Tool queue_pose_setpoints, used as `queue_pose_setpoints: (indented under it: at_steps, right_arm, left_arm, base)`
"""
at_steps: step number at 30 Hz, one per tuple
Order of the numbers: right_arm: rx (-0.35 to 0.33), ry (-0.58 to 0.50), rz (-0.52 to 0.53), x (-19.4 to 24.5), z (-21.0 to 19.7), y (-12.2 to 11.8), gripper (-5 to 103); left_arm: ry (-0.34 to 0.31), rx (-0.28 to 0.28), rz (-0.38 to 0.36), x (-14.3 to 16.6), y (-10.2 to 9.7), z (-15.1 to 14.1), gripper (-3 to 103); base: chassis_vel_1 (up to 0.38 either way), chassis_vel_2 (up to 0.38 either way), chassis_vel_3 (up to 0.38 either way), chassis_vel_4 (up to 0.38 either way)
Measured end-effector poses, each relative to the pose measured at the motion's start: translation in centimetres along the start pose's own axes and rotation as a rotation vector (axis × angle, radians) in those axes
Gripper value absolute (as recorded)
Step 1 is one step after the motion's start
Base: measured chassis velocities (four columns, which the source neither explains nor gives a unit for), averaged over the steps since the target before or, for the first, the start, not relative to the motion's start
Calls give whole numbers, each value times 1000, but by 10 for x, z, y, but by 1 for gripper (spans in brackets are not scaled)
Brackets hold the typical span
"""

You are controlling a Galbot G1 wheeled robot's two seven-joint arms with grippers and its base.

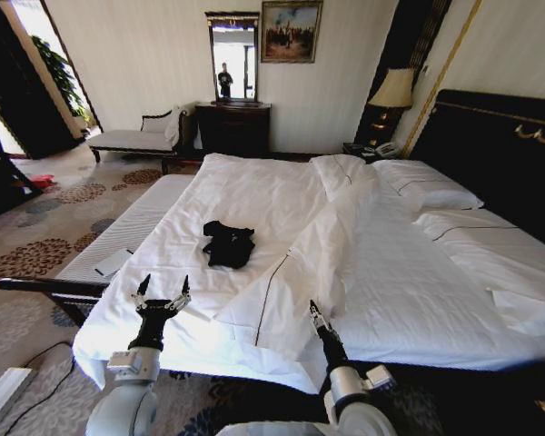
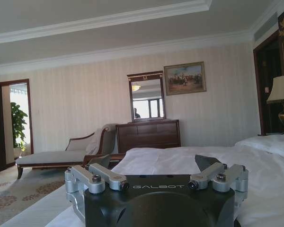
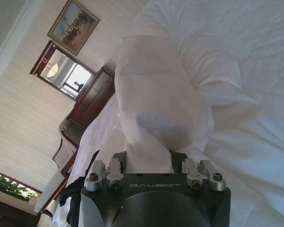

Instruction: Fold the clothes on the bed.

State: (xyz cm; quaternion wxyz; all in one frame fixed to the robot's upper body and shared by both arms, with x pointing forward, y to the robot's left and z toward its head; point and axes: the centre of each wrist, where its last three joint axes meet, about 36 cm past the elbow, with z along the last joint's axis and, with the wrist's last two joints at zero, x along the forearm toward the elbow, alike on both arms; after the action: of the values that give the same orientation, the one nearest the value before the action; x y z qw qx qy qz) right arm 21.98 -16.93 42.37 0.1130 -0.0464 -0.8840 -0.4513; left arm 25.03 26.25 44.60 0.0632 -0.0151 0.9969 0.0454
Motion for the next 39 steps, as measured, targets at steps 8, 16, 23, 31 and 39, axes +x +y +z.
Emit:
queue_pose_setpoints:
  at_steps: [8,16,23,31,39]
  right_arm:
    - [9,-18,-9,0,-2,1,25]
    - [15,-54,-17,1,-12,4,2]
    - [78,-103,67,-2,-51,1,0]
    - [129,-177,181,-1,-116,0,0]
    - [237,-277,258,2,-169,-6,0]
  left_arm:
    - [0,3,0,0,0,2,100]
    - [-3,7,0,-2,-1,2,100]
    - [-5,8,0,-3,1,3,100]
    - [-8,11,-3,-4,2,2,100]
    - [-13,13,-4,-5,3,1,100]
  base:
    - [0,0,0,0]
    - [0,0,0,0]
    - [0,0,0,0]
    - [0,0,0,0]
    - [0,0,0,0]
